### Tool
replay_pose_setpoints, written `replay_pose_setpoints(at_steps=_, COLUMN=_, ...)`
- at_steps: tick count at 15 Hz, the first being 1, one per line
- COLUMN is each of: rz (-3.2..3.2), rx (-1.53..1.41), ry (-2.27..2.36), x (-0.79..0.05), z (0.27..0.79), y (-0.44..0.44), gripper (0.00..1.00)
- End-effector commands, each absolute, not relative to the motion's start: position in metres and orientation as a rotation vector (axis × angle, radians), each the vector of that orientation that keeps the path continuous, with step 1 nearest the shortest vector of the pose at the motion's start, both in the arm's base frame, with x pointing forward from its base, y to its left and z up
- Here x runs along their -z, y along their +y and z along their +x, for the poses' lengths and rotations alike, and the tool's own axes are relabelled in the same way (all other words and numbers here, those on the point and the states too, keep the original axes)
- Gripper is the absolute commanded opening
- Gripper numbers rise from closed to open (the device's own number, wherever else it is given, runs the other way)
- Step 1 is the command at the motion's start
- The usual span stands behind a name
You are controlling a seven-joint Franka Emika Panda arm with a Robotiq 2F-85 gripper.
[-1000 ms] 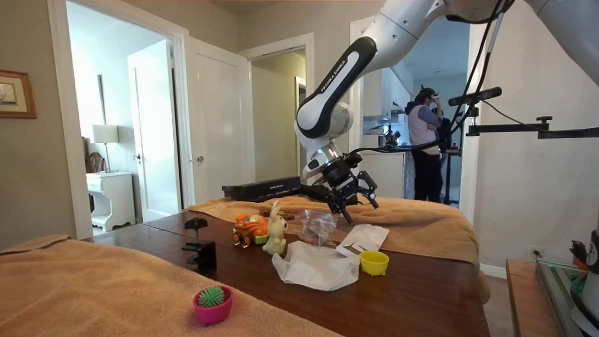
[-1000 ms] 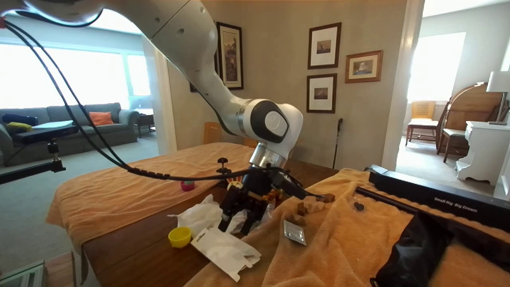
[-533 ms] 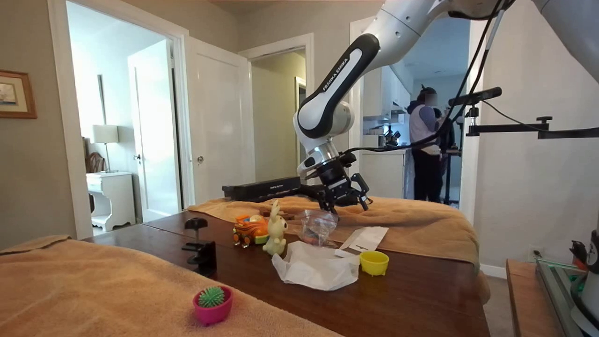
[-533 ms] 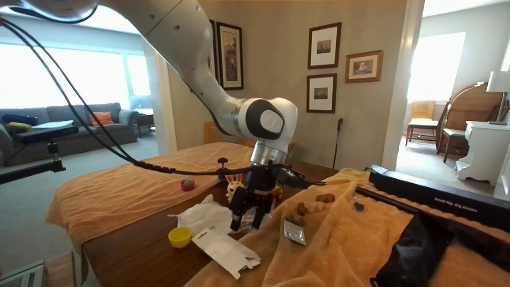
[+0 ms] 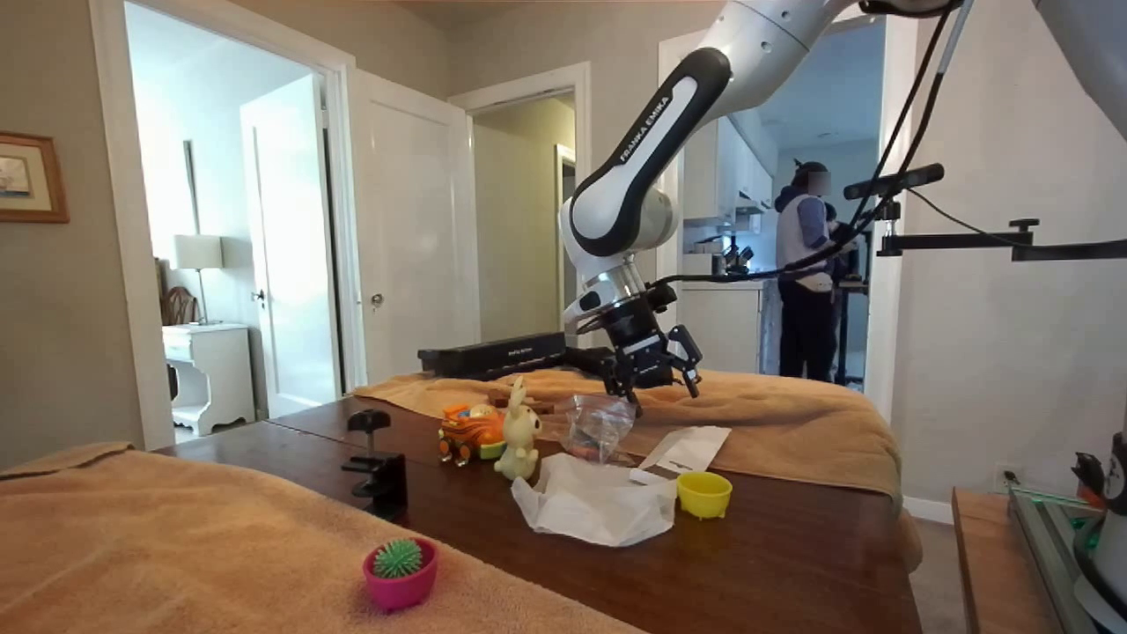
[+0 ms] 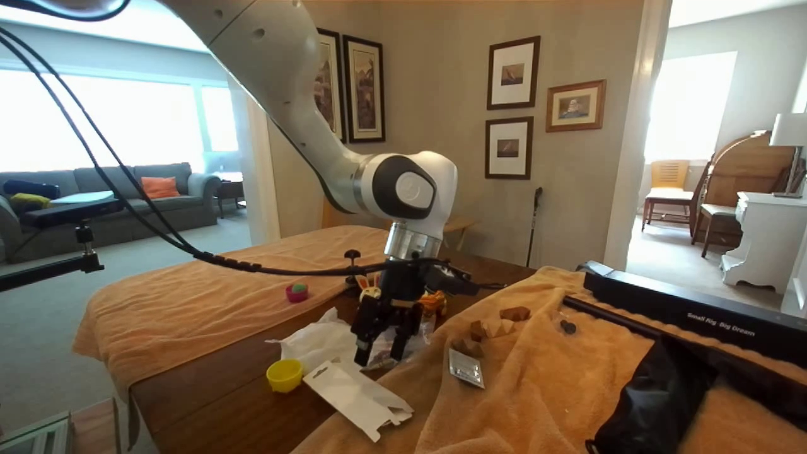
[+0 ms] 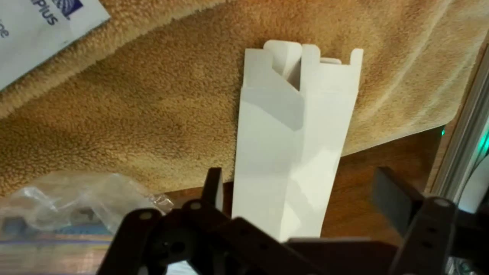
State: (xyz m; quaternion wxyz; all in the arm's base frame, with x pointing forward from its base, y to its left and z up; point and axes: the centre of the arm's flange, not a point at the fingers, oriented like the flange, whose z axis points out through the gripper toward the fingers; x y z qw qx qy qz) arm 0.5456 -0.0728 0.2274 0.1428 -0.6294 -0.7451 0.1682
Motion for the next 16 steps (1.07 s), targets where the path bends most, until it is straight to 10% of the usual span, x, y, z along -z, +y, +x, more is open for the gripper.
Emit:
replay_pose_setpoints(at_steps=1, rz=-1.797, rx=-0.434, ry=-2.217, x=-0.242, z=0.519, y=-0.069, gripper=1.00)
replay_pose_setpoints(at_steps=16, rz=-1.807, rx=-0.151, ry=-2.295, x=-0.212, z=0.484, y=-0.061, gripper=1.00)
